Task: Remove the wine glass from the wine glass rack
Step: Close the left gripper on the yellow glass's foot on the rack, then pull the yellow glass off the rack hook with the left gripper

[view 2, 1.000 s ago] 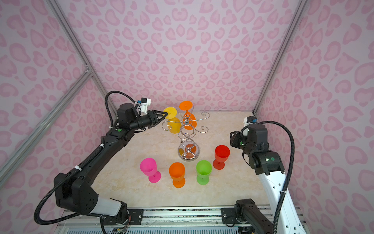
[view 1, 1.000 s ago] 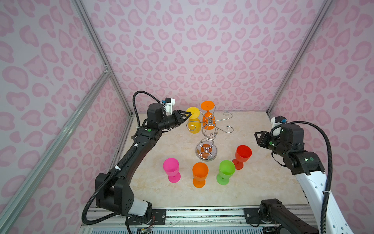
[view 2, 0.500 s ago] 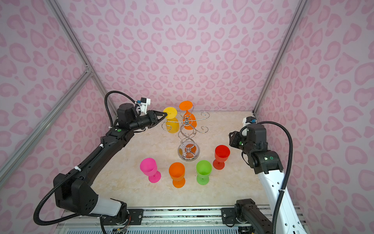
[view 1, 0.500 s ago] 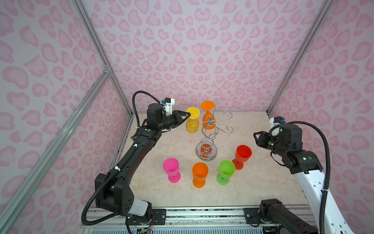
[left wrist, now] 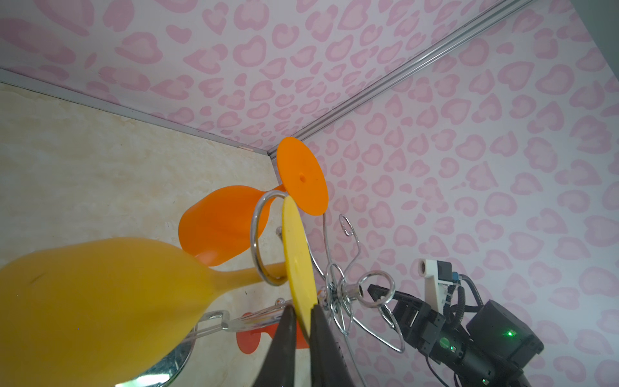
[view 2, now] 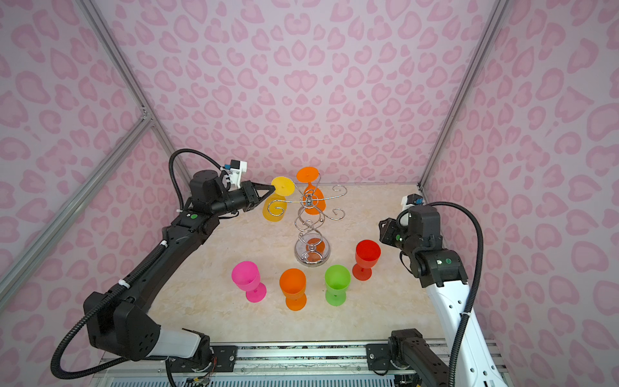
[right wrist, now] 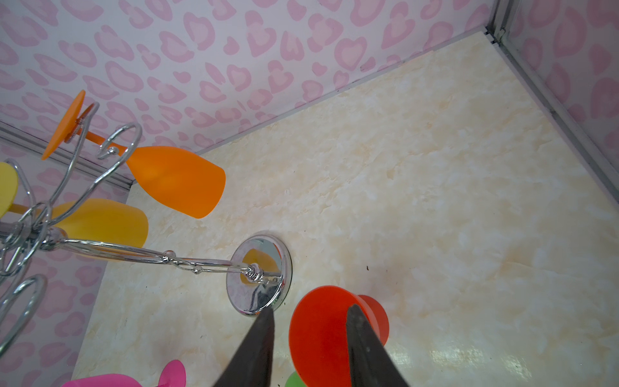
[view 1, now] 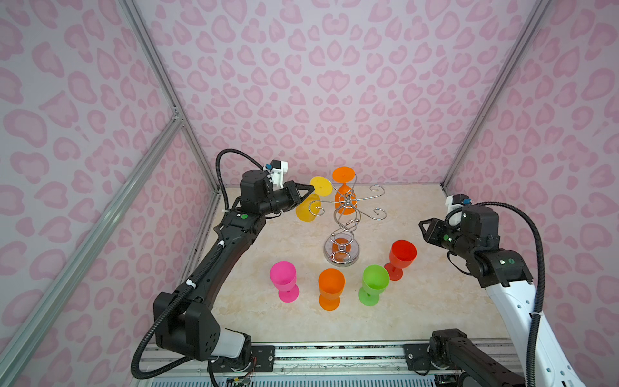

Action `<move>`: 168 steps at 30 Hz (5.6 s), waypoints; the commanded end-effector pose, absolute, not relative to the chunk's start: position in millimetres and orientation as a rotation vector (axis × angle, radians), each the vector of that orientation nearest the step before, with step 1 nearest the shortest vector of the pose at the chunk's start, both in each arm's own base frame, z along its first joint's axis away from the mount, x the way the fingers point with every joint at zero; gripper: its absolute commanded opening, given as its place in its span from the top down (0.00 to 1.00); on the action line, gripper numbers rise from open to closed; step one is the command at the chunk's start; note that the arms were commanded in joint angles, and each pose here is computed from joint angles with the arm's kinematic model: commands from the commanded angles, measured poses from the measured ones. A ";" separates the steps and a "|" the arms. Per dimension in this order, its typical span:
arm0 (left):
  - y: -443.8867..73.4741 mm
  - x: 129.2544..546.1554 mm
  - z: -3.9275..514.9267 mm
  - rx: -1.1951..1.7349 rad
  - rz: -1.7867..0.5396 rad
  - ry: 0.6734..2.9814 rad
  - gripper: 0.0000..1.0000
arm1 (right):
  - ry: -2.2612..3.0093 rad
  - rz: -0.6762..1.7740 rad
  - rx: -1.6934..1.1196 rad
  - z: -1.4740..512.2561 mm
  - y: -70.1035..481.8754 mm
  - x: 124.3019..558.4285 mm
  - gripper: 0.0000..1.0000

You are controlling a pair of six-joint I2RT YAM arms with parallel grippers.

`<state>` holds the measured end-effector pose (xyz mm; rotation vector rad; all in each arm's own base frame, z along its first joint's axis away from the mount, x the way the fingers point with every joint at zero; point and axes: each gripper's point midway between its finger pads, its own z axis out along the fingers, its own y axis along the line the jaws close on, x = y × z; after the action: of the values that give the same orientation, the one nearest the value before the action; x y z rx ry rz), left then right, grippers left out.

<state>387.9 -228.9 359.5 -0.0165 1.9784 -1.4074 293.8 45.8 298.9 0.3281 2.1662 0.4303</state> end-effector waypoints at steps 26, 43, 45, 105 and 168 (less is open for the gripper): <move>-231.3 395.5 358.9 -0.013 -1.425 1.983 0.79 | 2.152 0.467 0.317 295.8 48.8 299.6 0.63; -232.2 396.0 372.1 -0.007 -1.437 1.961 0.92 | 2.154 0.484 0.322 293.5 50.3 302.8 0.63; -232.0 394.5 374.1 -0.007 -1.446 1.959 0.94 | 2.154 0.488 0.321 293.2 51.0 303.2 0.63; -235.7 413.4 400.1 0.041 -1.564 1.929 0.98 | 2.157 0.506 0.359 281.0 43.2 305.0 0.63; -134.8 291.3 540.7 0.061 -1.359 1.558 0.98 | 1.891 0.826 0.247 354.0 83.3 330.3 0.64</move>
<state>304.0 -134.1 511.9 0.0164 1.6580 -1.3426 323.6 70.8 322.6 0.3053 2.0028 0.7327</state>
